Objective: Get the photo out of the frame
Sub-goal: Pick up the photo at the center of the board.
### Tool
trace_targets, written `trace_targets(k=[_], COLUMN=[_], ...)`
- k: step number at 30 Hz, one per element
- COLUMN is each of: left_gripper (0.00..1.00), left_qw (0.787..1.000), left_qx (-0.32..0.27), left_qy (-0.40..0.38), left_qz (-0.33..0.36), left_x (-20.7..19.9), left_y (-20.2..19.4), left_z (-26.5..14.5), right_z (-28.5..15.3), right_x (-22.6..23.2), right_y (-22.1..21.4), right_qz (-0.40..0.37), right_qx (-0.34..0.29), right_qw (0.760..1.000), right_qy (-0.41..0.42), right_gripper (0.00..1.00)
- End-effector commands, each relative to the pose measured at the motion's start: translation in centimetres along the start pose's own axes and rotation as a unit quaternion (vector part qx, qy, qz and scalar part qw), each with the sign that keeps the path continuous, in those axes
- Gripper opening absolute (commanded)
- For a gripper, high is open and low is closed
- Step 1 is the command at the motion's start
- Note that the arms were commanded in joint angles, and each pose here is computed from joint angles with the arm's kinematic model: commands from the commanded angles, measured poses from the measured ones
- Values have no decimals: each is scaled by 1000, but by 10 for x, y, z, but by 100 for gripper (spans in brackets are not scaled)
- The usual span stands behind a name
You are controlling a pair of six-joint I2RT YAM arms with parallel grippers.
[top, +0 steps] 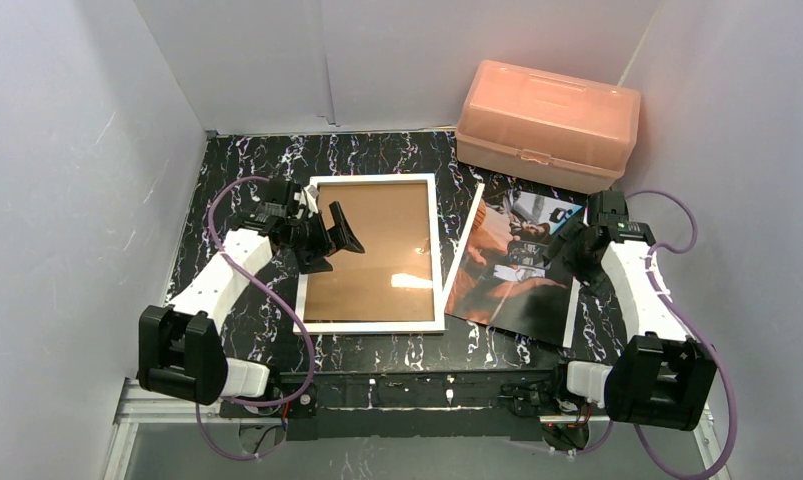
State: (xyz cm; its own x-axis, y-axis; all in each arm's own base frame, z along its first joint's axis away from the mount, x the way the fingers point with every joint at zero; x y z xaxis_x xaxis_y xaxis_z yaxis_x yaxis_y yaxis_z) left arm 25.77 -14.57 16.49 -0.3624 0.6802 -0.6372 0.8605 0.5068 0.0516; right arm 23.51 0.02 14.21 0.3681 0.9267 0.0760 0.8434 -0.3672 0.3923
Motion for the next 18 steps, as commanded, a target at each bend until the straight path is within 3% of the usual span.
trace_targets(k=[1,10,18], left_gripper=[99,99,98], left_qw=[1000,1000,999], left_qx=[1,11,19], left_qy=[-13,-19,-18], left_qz=[10,20,25], left_x=[-3,1,3], left_y=[-12,-22,-28], left_z=[-9,-13,-11], right_z=[0,16,43], right_x=[-16,-46,-21], right_y=[-21,-35,-31], right_qz=[27,27,48], right_qx=[19,16,-25], right_qw=[999,995,998], right_qy=[-26,-99,-12], right_gripper=[98,98,99])
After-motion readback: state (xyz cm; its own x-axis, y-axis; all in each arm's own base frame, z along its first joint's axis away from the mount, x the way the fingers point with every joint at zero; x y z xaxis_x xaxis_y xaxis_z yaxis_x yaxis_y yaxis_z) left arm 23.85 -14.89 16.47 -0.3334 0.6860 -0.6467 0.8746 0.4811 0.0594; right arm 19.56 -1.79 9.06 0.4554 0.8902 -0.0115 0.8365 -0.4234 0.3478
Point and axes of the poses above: each gripper's point midway between its finger pads, its own z axis out along the fingers, its own x axis along the line the jaws close on, y = z × x, the point moved 3 cm from there along -z, back along the fingers, and after that the axes turned 15 degrees about -z, right-handed, at the moved point
